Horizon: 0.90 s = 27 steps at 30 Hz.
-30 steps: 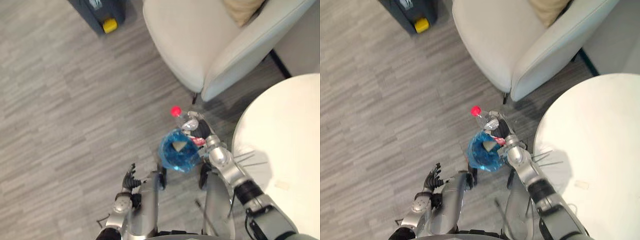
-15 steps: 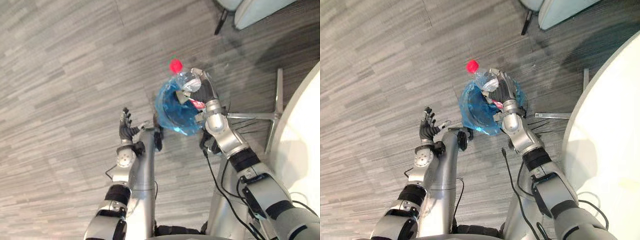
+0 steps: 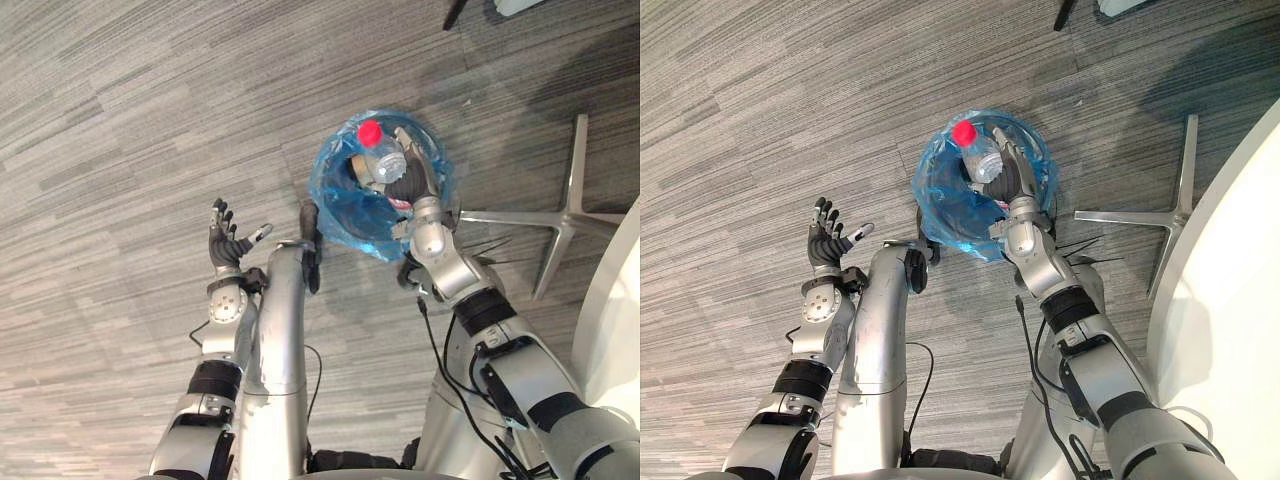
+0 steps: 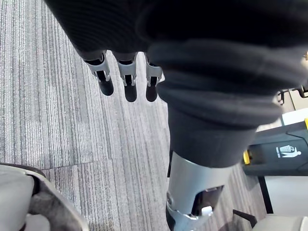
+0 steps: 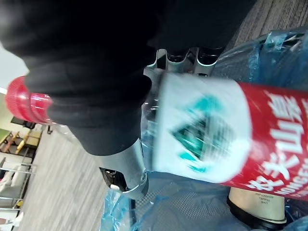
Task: Gather rubbish on tea table into small bin, then transfer packed bag to large trash can.
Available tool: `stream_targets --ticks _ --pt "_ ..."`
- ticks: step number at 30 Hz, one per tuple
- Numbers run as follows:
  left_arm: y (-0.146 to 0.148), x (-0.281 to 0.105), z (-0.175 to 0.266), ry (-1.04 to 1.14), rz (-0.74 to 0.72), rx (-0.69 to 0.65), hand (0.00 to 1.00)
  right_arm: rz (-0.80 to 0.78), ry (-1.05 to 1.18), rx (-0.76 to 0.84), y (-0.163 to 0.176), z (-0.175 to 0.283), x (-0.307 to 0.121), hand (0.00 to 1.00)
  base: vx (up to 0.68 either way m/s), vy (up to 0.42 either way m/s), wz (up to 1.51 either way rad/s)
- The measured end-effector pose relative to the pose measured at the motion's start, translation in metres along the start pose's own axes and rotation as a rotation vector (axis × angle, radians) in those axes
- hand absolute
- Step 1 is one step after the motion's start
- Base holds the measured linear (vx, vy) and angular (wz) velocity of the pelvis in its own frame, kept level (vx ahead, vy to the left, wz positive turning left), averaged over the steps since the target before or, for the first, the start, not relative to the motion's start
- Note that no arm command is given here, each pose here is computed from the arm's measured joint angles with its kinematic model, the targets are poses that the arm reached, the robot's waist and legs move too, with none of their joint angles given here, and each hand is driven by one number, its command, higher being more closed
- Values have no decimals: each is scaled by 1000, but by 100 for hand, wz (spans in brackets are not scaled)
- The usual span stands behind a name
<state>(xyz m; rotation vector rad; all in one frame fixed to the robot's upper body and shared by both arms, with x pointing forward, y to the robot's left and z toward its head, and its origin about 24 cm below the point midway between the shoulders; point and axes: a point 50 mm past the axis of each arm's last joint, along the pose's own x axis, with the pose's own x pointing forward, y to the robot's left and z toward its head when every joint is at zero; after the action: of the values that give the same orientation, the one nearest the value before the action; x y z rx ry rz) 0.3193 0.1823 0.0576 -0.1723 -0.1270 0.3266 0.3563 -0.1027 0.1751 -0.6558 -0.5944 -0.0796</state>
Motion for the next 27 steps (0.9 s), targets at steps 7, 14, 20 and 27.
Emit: stream_targets --ticks 7,14,20,27 --pt "7 1 -4 18 13 48 0 -23 -83 35 4 15 -35 0 1 7 -4" --pt "18 -6 -20 87 32 89 0 77 -31 -42 25 -1 -74 0 2 16 0" --pt "19 -8 -22 97 34 95 0 243 66 -168 55 -28 -85 0 29 40 0" --pt "17 -1 -14 64 26 98 0 431 140 -349 77 -55 -79 100 21 26 5"
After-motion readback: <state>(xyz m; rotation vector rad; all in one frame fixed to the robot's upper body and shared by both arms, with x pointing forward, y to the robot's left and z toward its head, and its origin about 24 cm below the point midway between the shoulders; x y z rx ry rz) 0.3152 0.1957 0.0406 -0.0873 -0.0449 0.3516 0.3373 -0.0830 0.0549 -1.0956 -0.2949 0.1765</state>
